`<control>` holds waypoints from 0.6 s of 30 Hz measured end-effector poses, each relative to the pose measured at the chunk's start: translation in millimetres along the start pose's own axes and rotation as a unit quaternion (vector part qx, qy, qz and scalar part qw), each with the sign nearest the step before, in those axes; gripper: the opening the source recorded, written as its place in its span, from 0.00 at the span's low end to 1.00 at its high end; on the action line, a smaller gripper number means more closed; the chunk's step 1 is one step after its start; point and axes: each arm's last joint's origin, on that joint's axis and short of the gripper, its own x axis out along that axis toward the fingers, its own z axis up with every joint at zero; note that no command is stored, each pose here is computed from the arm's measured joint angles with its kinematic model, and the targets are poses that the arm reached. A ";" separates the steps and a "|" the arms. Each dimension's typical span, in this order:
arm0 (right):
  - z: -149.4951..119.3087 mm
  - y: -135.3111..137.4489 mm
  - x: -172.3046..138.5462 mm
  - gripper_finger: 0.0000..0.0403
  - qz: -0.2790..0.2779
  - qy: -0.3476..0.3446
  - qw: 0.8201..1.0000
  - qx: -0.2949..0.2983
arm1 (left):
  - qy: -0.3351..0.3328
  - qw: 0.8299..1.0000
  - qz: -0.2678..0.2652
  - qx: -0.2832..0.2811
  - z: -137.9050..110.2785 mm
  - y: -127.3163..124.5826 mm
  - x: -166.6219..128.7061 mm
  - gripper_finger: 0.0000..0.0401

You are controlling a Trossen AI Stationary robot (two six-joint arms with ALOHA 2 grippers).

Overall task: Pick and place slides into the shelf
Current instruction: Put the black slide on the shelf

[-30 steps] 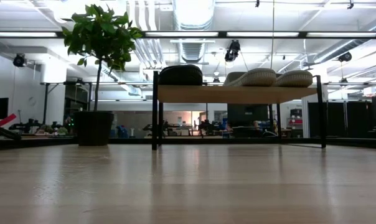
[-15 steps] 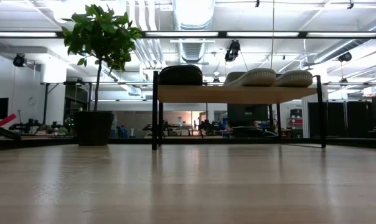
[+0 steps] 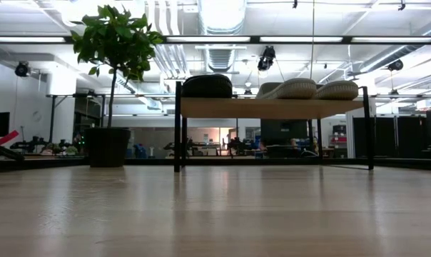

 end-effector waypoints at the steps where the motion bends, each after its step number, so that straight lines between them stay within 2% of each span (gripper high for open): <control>1: 0.3 -0.1 0.2 0.34 -0.001 -0.003 1.000 0.004 | 0.001 1.000 0.001 0.000 0.0 0.1 0.0 0.00; 5: 1.5 -0.6 0.5 0.27 -0.005 -0.011 1.000 0.006 | 0.002 1.000 0.003 0.000 -0.1 0.3 0.0 0.00; 10: 1.3 0.6 1.7 0.12 -0.003 -0.020 1.000 -0.018 | 0.001 1.000 0.005 -0.001 0.2 0.8 -0.3 0.00; 13: 0.5 1.4 2.6 0.11 -0.004 -0.022 1.000 -0.022 | 0.003 1.000 0.003 0.000 -0.2 0.5 -0.3 0.00; 18: 2.3 -0.2 2.9 0.11 -0.025 -0.030 0.999 0.022 | 0.000 1.000 0.008 -0.008 0.6 2.9 -2.6 0.00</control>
